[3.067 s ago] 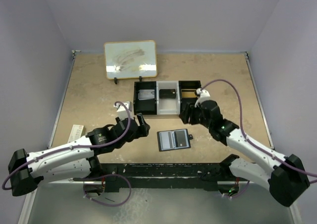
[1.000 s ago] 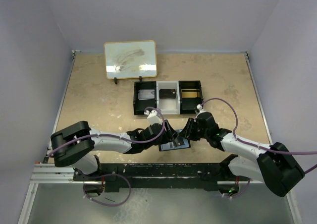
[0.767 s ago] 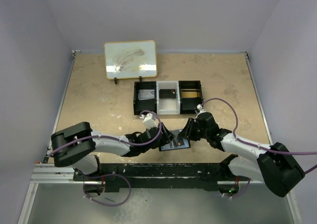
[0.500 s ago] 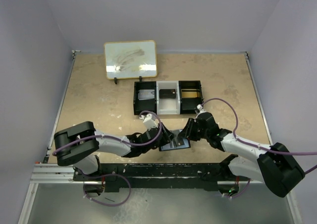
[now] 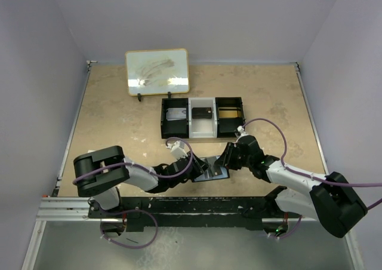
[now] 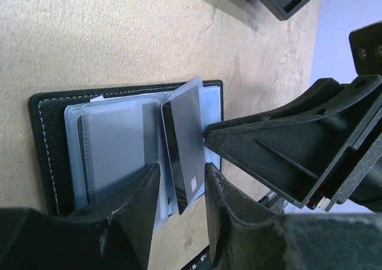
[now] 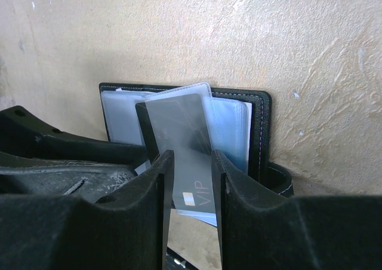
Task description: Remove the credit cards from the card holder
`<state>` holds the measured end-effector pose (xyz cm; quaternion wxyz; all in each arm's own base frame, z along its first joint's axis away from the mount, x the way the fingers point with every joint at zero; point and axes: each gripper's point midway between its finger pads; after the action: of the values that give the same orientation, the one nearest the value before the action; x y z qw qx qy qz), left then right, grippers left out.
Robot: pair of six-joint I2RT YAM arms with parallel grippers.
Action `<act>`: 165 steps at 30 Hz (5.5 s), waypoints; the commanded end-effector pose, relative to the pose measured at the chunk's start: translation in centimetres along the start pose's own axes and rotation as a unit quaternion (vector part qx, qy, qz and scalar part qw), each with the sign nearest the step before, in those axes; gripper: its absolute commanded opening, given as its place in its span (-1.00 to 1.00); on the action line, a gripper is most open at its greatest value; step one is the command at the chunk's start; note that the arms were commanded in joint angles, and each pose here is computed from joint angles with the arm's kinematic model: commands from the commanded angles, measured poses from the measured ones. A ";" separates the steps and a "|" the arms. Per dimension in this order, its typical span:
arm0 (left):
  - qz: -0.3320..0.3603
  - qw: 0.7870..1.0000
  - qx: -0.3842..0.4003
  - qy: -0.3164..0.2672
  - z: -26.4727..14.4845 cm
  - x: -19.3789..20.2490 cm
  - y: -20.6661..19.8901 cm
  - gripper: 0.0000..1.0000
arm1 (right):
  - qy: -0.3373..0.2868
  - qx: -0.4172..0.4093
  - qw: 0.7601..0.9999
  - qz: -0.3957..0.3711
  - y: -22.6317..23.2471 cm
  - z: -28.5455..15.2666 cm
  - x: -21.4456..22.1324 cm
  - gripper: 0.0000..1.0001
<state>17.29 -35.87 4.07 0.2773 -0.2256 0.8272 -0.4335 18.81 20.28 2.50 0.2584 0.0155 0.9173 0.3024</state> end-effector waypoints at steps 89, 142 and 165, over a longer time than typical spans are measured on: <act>-0.031 0.998 0.060 0.006 -0.4 0.4 -1.2 -1.00 | 0.047 0.043 0.998 0.005 -2.4 0.1 2.6 -0.83; 0.049 0.998 0.032 0.001 -2.3 -0.8 -1.4 -1.00 | 0.003 -0.066 0.997 -0.031 2.2 -1.1 0.3 -0.49; 0.051 0.993 0.097 -0.033 -7.1 -3.9 -2.5 -1.00 | -0.043 -0.260 0.964 -0.037 9.3 -2.6 -1.7 0.11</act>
<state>15.59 -30.61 8.61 0.3254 -0.1711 0.8082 -0.4600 17.57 24.32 7.43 0.2858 -0.0529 0.8397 0.4587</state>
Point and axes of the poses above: each gripper's point midway between its finger pads, its own z axis out along the fingers, its own y axis along the line the jaws close on, x = y × z, and after that the axes turned 6 degrees about -z, right-handed
